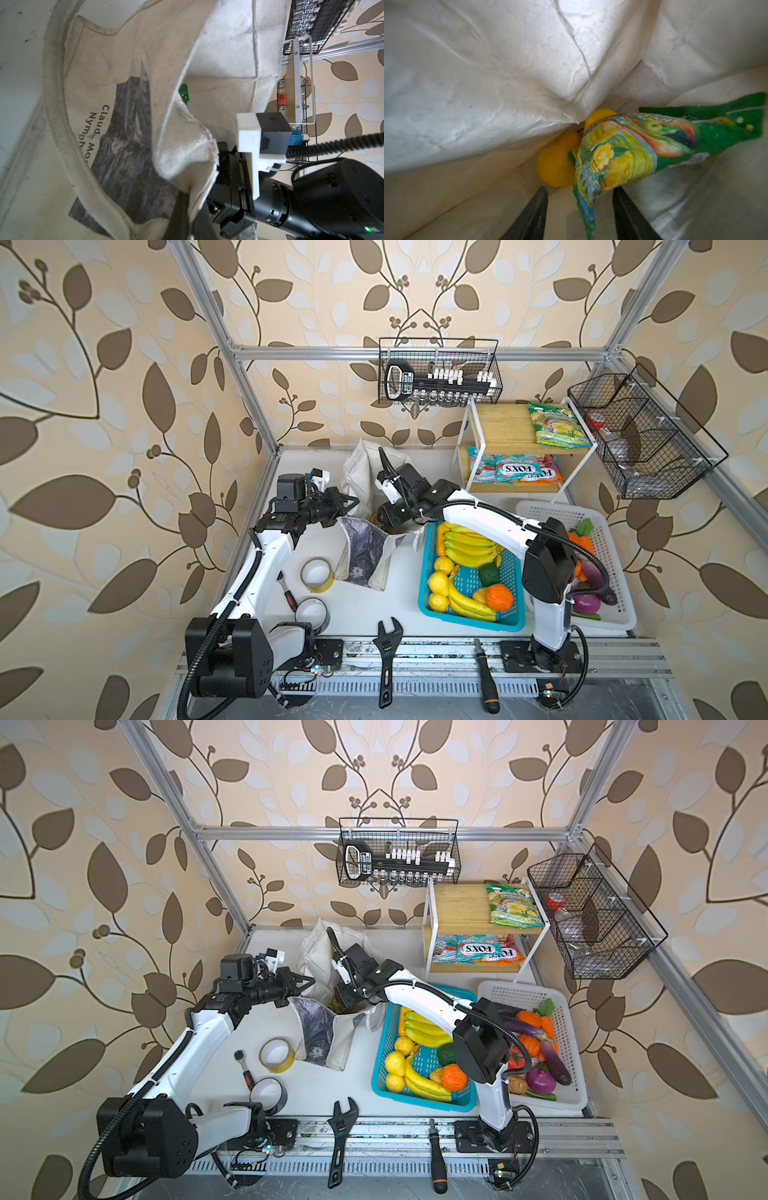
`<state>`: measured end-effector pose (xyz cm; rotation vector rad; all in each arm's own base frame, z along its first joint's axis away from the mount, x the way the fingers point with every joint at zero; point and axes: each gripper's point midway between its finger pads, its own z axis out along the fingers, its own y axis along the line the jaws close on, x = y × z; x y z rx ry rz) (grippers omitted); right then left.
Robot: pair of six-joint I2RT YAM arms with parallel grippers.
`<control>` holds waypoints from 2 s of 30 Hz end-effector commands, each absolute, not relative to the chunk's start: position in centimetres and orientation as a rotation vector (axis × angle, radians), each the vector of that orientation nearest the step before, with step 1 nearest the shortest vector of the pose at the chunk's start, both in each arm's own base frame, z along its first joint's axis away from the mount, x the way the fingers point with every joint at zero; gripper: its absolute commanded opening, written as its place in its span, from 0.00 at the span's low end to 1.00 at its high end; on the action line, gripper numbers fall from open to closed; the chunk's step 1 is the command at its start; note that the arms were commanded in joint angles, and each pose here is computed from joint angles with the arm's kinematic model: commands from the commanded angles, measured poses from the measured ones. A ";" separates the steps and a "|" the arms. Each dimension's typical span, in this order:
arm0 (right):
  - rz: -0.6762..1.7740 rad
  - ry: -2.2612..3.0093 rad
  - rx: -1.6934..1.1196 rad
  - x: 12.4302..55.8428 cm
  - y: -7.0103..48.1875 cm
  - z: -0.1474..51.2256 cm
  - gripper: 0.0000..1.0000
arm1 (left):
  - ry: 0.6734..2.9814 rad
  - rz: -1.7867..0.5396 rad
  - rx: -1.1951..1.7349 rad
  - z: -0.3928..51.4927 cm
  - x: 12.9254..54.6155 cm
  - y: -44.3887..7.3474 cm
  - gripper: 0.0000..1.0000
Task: Place the food into the grocery bag and tie it
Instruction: 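Release the candy bag in the tote and raise the right gripper to the shelf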
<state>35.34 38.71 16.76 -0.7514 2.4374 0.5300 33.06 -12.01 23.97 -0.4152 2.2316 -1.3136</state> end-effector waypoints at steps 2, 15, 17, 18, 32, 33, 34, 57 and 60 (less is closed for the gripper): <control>0.520 2.305 -0.704 35.2 37.3 23.9 0.82 | 2.164 -1.346 -0.321 26.1 33.2 -12.5 0.00; 0.438 1.946 -0.465 32.0 26.6 42.2 1.00 | 2.157 -1.345 -0.319 25.9 32.9 -12.5 0.00; 0.420 1.897 -0.401 32.0 23.5 44.4 1.00 | 2.159 -1.347 -0.325 25.7 32.9 -12.5 0.00; 0.406 1.877 -0.363 32.1 21.9 45.4 1.00 | 2.158 -1.349 -0.327 25.6 32.9 -12.5 0.00; 0.011 1.977 0.192 35.7 0.7 43.4 0.83 | 2.154 -1.359 -0.316 25.9 32.7 -12.6 0.00; -0.019 2.000 0.211 35.7 0.0 42.7 0.82 | 2.152 -1.357 -0.320 25.9 32.7 -12.5 0.00; -0.039 2.021 0.225 35.8 -0.4 42.0 0.81 | 2.152 -1.358 -0.320 25.8 32.8 -12.6 0.00; -0.285 2.142 0.349 40.9 -3.3 37.3 0.64 | 2.147 -1.362 -0.325 25.7 32.8 -12.6 0.00; -0.291 2.129 0.352 41.3 -3.4 37.4 0.56 | 2.147 -1.361 -0.323 25.8 32.8 -12.6 0.00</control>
